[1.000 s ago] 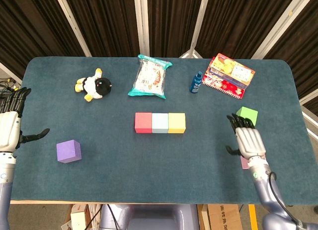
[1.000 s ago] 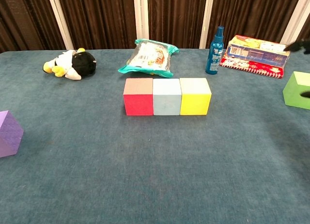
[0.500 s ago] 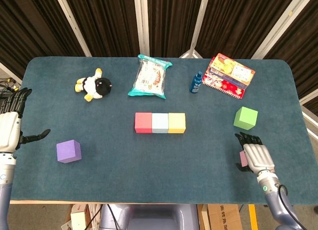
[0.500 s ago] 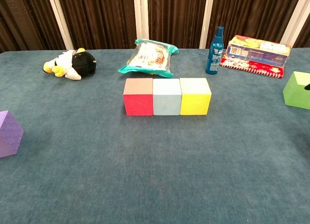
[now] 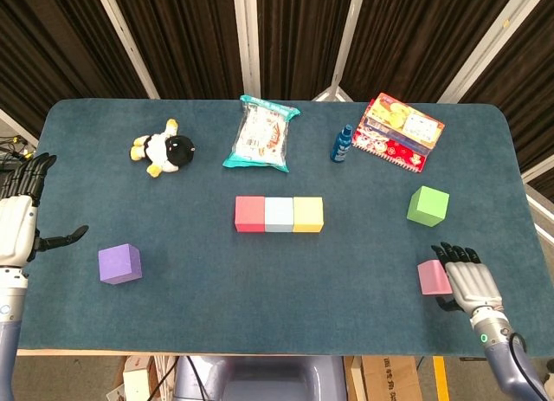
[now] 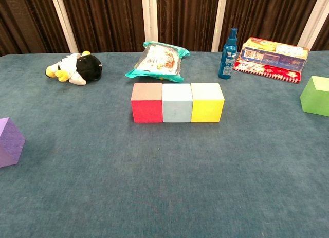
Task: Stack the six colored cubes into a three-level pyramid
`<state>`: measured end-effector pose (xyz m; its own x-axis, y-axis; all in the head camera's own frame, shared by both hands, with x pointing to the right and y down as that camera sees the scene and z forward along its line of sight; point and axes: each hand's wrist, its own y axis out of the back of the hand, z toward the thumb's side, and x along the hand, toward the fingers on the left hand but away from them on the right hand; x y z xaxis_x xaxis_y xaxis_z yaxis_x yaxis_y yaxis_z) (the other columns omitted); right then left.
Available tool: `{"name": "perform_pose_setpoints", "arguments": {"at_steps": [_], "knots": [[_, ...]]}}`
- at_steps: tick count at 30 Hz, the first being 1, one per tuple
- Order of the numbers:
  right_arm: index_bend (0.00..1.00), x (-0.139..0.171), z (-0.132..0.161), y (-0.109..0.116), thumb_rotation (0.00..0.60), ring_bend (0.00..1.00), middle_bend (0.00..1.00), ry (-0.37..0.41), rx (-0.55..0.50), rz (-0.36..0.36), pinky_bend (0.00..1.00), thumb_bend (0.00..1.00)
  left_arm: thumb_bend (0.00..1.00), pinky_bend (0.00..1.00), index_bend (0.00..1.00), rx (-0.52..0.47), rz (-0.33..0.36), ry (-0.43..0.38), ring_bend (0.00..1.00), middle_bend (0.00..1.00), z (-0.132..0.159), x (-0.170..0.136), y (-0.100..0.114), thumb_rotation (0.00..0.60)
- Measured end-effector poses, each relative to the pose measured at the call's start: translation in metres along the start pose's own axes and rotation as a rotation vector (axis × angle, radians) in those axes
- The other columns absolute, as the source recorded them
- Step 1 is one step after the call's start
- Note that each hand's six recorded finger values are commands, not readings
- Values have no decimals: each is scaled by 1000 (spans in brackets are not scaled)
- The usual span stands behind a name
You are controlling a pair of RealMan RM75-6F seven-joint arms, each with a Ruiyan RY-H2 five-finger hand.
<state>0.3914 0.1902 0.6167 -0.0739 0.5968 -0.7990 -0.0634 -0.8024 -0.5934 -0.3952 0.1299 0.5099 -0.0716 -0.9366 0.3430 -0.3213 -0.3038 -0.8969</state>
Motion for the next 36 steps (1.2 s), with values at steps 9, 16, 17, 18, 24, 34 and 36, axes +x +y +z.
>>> {"name": "perform_pose_setpoints", "arguments": {"at_steps": [9,16,17,18,24,34,36], "knots": [[0,-14,-18,-14,600,0,0,-37,16,23,0,307,122,42,0,1,0,-2,0,20,1,-1,0,600],[65,-25,-25,-23,600,107,137,-51,33,32,4,308,122,42,0,5,-4,-1,0,20,0,-1,-2,600],[128,-27,-26,-24,600,152,190,-52,37,32,27,308,122,42,0,5,-3,0,0,20,0,-1,-1,600],[188,-28,-27,-25,600,195,240,-53,41,32,58,308,123,42,0,4,-2,0,0,20,0,-1,-1,600],[521,-37,-25,-24,600,505,530,-48,36,2,384,308,122,42,0,5,-2,0,0,20,0,-1,-2,600],[546,-27,-4,6,600,527,552,19,-54,-97,421,308,122,42,0,4,0,-2,0,20,1,-1,-2,600],[546,-23,5,18,600,527,552,39,-77,-117,420,308,123,42,0,4,2,-1,0,20,0,-1,-1,600]]}}
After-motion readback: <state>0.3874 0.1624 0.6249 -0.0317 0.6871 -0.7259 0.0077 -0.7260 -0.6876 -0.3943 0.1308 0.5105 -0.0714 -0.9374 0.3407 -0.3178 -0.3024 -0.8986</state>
